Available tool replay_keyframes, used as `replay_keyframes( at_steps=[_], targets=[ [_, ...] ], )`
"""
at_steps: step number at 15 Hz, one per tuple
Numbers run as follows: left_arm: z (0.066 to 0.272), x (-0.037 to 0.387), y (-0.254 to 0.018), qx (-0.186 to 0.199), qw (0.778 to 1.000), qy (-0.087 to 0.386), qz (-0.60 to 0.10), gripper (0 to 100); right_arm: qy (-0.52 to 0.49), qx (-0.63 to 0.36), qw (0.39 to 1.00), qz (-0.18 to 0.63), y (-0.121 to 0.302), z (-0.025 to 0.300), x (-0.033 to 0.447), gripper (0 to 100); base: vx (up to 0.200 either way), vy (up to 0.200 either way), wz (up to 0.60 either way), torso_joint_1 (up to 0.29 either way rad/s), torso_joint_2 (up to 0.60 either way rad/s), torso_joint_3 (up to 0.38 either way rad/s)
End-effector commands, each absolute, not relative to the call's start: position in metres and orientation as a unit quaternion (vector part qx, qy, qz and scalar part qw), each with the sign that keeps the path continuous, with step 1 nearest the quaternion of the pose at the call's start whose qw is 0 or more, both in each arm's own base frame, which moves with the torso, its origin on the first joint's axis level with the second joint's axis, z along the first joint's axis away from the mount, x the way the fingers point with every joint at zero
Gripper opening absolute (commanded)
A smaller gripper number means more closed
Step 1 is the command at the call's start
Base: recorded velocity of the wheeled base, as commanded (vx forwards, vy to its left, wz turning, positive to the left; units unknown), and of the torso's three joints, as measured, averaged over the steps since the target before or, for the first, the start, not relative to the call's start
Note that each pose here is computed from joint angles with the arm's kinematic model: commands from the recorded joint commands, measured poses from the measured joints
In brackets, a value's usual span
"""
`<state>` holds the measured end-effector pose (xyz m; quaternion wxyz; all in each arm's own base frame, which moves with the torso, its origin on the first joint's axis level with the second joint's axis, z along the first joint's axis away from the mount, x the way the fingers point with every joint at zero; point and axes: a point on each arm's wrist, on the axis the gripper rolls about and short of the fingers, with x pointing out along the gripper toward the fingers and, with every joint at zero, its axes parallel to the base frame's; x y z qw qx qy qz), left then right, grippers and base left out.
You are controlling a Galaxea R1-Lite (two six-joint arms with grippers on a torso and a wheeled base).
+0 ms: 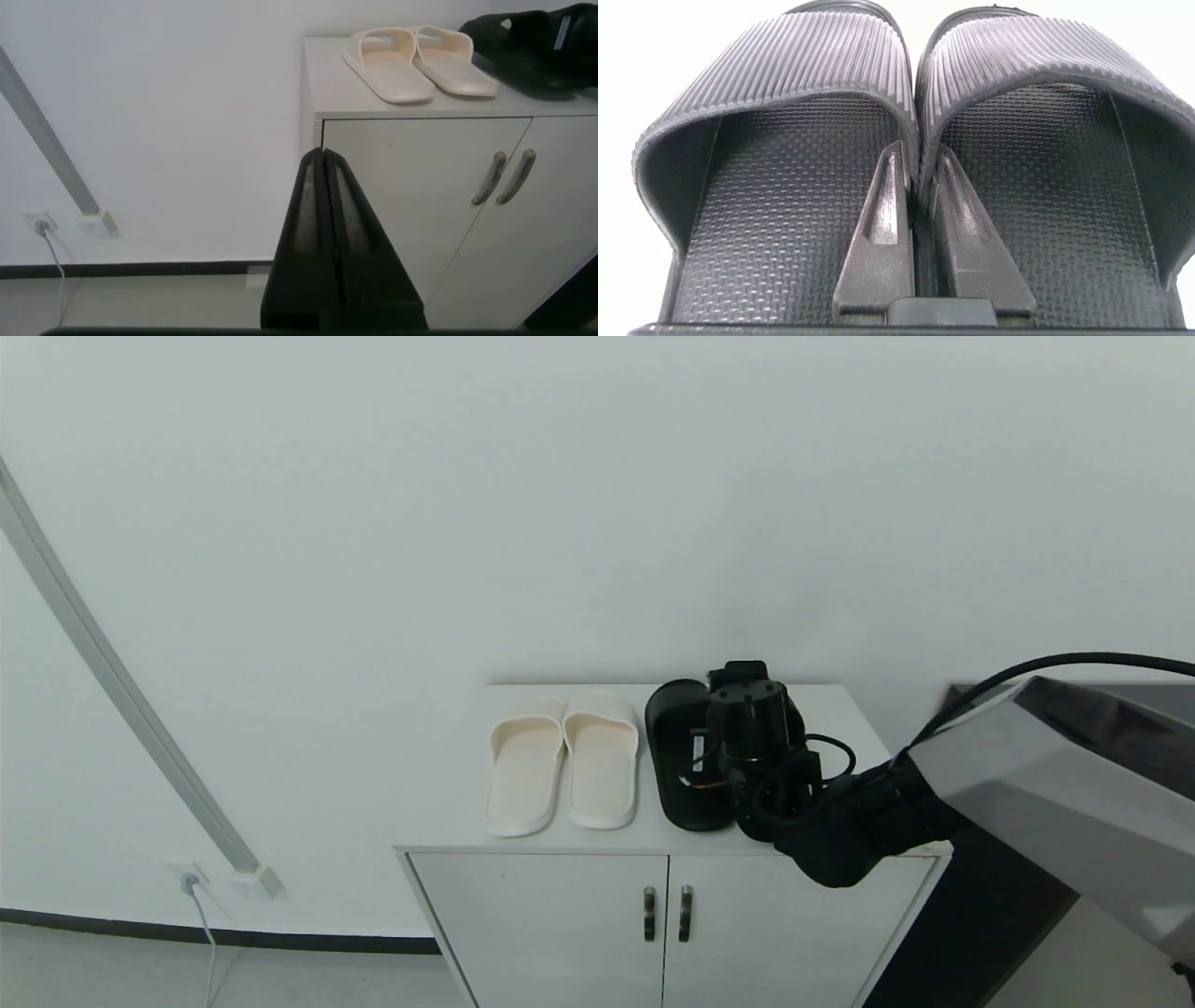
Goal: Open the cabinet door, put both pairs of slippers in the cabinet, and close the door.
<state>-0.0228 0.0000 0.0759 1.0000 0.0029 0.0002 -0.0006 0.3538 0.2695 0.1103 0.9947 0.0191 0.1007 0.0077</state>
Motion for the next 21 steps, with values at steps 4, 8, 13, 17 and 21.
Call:
replay_keyframes(
  at_steps=[4,8,13,17,21],
  targets=[
    [0.076,-0.023,0.000,0.003,1.000,0.000,-0.001,0,0.109,0.026,0.986,0.124,0.219,0.165,0.243,0,0.000,0.000,0.00,0.000,0.00,0.000],
    [0.076,-0.023,0.000,0.003,1.000,0.000,0.000,0,0.125,0.016,0.957,0.261,0.170,0.174,0.181,0,0.000,0.000,0.00,0.000,0.00,0.000],
    [0.076,-0.023,0.000,0.002,1.000,0.000,0.000,0,0.147,-0.026,0.923,0.355,0.159,0.157,0.153,0,0.000,0.000,0.00,0.000,0.00,0.000],
    [0.076,-0.023,0.000,0.002,1.000,0.000,0.000,0,0.149,-0.028,0.922,0.357,0.159,0.156,0.151,0,0.000,0.000,0.00,0.000,0.00,0.000],
    [0.076,-0.023,0.000,0.002,1.000,0.000,0.000,0,0.154,-0.030,0.921,0.358,0.159,0.153,0.151,0,-0.100,0.000,0.00,0.001,0.00,0.002]
  ],
)
